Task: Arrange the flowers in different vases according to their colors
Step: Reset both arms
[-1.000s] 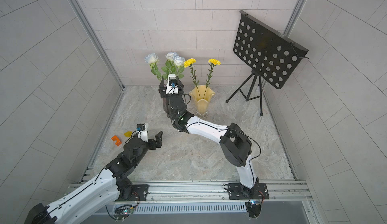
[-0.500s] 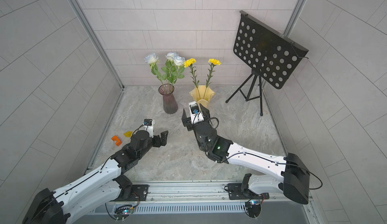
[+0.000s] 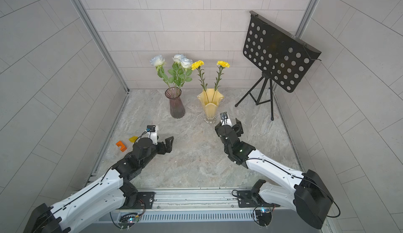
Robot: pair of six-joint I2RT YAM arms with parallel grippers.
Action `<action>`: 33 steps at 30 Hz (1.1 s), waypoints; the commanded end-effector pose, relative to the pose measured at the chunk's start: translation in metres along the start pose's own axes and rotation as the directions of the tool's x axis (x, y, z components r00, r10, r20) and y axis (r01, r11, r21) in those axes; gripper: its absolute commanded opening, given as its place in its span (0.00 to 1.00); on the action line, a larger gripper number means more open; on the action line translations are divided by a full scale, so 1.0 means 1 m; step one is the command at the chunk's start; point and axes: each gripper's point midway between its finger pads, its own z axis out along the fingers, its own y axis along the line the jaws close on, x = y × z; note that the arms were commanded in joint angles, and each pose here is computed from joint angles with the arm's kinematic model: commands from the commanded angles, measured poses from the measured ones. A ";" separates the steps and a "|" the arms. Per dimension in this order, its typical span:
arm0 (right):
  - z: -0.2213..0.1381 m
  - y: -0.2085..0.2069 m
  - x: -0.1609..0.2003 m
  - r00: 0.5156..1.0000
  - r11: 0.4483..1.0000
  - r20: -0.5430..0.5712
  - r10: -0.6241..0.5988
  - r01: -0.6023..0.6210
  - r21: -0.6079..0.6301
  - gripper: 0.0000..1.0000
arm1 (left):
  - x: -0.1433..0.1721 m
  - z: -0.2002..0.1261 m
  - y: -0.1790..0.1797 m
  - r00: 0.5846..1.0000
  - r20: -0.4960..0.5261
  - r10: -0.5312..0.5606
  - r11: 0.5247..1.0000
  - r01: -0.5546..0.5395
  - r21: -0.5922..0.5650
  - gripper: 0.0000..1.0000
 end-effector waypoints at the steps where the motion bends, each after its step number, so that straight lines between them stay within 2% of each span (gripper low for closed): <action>1: 0.025 -0.025 0.024 0.998 0.993 -0.042 -0.052 0.056 0.108 0.89 | -0.005 -0.002 0.000 0.999 0.031 -0.013 1.000 0.013 0.004 1.00; 7: 0.056 -0.061 0.052 0.994 0.974 -0.105 -0.021 0.044 0.223 0.91 | -0.005 -0.002 0.000 0.999 0.032 -0.012 1.000 0.012 0.004 1.00; 11: 0.063 -0.075 0.066 0.993 0.972 -0.119 0.018 0.011 0.236 0.91 | -0.006 -0.002 0.000 0.999 0.035 -0.013 1.000 0.013 0.004 1.00; 18: 0.078 -0.094 0.085 0.986 0.959 -0.054 0.160 -0.142 0.244 0.90 | -0.004 -0.001 0.001 0.999 0.030 -0.014 1.000 0.014 -0.002 1.00; 26: 0.092 -0.090 0.092 0.993 0.969 -0.054 0.101 -0.086 0.231 0.91 | -0.005 -0.002 0.004 0.999 0.037 -0.012 1.000 0.012 -0.017 1.00; 29: 0.094 -0.096 0.095 0.992 0.957 0.012 0.126 -0.124 0.264 0.92 | -0.004 -0.002 0.007 0.999 0.040 -0.004 0.999 0.005 -0.031 1.00; 33: 0.095 -0.101 0.099 0.986 0.956 0.003 0.170 -0.165 0.244 0.92 | -0.005 -0.001 0.015 0.998 0.054 0.018 0.997 -0.014 -0.074 1.00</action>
